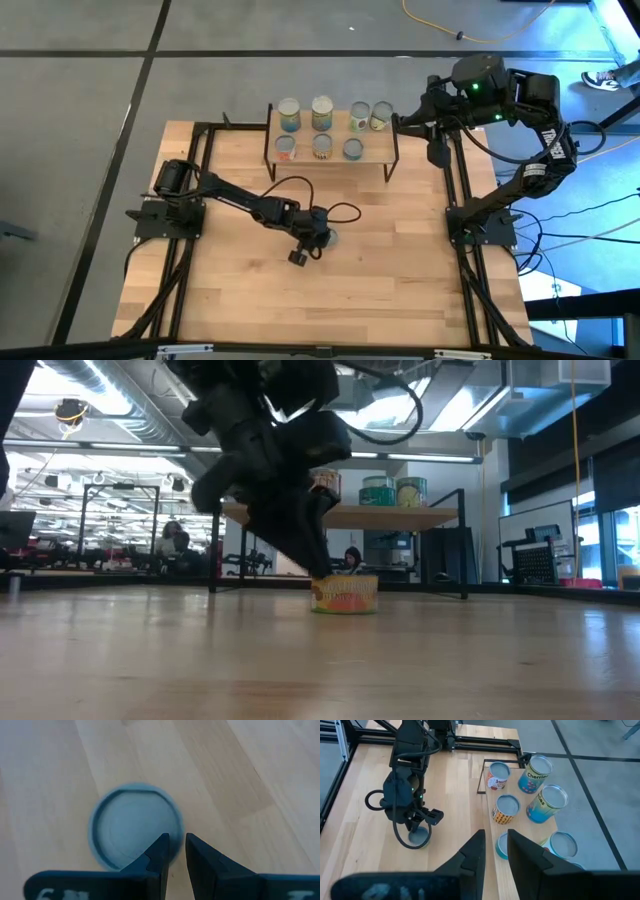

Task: Pick and place cans onto a shelf
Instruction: Put the canned mushroom on the shelf

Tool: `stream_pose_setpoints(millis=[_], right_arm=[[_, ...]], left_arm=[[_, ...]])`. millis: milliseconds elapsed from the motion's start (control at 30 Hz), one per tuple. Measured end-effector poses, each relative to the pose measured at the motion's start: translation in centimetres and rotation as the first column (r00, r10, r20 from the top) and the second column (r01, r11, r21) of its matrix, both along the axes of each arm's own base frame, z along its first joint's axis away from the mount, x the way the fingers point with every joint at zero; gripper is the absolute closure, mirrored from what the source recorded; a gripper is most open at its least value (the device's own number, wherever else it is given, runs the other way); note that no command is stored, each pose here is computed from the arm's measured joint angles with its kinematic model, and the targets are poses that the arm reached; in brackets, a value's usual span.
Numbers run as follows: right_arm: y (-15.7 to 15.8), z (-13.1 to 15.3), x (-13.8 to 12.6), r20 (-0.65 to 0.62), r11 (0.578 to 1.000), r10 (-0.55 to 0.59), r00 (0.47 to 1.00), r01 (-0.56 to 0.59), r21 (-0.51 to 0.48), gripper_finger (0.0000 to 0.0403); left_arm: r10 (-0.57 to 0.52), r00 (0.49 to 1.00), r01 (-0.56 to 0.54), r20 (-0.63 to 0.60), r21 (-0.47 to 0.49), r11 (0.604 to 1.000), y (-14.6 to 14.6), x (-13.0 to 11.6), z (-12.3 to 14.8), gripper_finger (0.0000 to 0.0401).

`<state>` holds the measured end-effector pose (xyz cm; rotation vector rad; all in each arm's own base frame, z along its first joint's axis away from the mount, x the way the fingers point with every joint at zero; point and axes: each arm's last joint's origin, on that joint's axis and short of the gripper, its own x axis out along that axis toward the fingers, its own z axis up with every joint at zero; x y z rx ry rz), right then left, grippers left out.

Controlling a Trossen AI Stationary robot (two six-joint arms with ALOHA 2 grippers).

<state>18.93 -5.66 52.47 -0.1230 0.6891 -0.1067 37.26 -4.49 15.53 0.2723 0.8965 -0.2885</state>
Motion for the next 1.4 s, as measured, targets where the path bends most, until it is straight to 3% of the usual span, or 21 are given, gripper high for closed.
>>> stream_pose_setpoints(millis=[467,733,933,1267,1400], right_arm=[[0.0,0.0,0.0,-0.001,1.0,0.0,1.0,0.0,0.0,0.0321],[0.0,0.0,0.0,-0.001,1.0,0.0,1.0,0.0,0.0,0.0321],[0.0,0.0,0.0,-0.001,1.0,0.0,1.0,0.0,0.0,0.0321],[0.0,0.0,0.0,-0.002,1.0,0.001,1.0,-0.001,-0.003,0.0321],[0.0,0.0,0.0,-0.002,1.0,0.001,1.0,-0.001,-0.002,0.0321]], left_arm=[[0.029,1.0,-0.029,-0.008,0.049,0.998,0.2,0.2,-0.8,0.0346],[0.04,0.999,-0.04,-0.003,0.063,0.997,0.2,0.3,-0.8,0.0392],[0.042,0.999,-0.044,0.034,0.058,0.997,0.2,0.7,-0.6,0.0397],[-0.002,0.988,0.002,0.152,-0.002,1.0,0.6,4.1,4.5,0.0399],[0.006,0.996,-0.007,0.091,0.007,1.0,1.2,6.1,4.4,0.0399]])
